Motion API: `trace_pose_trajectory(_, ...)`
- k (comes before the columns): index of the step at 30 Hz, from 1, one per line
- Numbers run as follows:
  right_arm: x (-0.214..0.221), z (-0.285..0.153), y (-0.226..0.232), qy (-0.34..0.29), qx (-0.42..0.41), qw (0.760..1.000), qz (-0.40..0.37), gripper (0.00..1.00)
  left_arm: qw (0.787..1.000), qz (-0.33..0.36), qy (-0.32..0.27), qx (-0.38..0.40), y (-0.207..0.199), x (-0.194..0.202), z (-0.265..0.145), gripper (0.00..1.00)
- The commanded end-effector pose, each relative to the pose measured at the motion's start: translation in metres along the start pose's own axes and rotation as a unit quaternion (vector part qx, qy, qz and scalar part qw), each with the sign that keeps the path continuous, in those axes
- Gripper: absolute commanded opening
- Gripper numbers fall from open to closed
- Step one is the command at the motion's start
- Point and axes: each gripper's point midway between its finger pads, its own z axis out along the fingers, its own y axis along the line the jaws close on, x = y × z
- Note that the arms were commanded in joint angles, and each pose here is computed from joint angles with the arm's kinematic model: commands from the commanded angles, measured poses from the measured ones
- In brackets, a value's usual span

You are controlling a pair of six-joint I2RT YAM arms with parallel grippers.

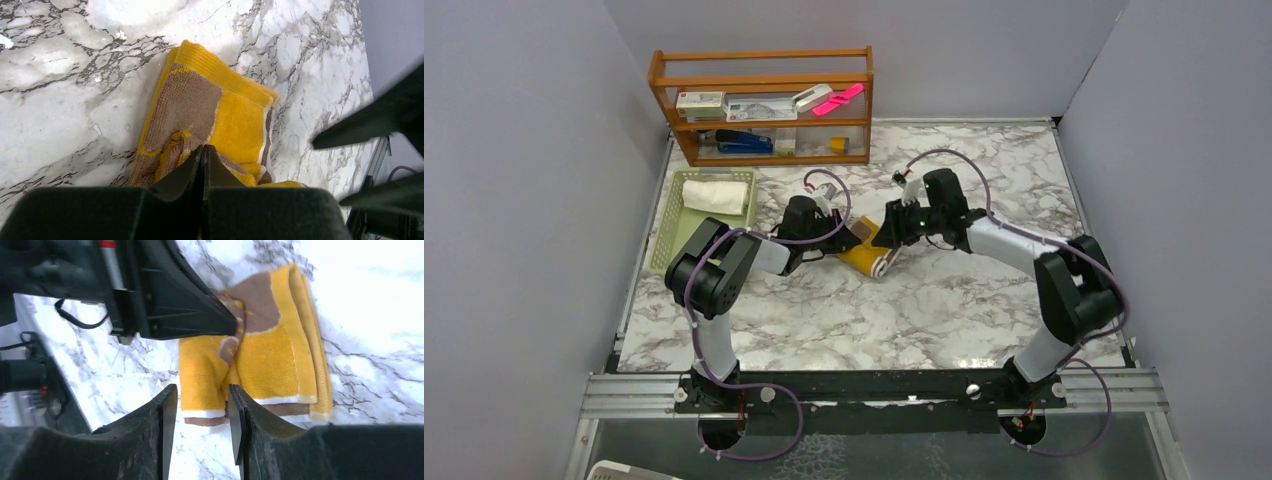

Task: Roll the towels
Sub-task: Roll the towel at the center of the board.

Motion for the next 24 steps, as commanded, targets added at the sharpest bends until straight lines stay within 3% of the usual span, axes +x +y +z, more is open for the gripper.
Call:
trace_pose_trajectory(1,-0.017,-0.013,-0.003,-0.076,0.144,0.973,-0.163,0.42,0.996,-0.001,0.04,-0.081,0.046,0.033,0.001,0.02)
trace_pose_trajectory(4,-0.01,-0.009,0.024,-0.093,0.161,0.947,-0.26,0.42,0.996,-0.003,0.047,-0.082,0.048,0.036,0.003,0.02)
trace_pose_trajectory(8,0.013,0.009,0.038,-0.067,0.185,0.924,-0.328,0.42,0.995,-0.004,0.054,-0.082,0.05,0.04,0.006,0.02)
trace_pose_trajectory(16,0.016,0.017,0.027,-0.064,0.269,0.885,-0.375,0.45,0.995,-0.002,0.058,-0.081,0.051,0.041,0.007,0.02)
trace_pose_trajectory(24,0.028,0.03,0.009,-0.025,0.293,0.877,-0.381,0.45,0.995,0.002,0.063,-0.076,0.05,0.04,0.009,0.02)
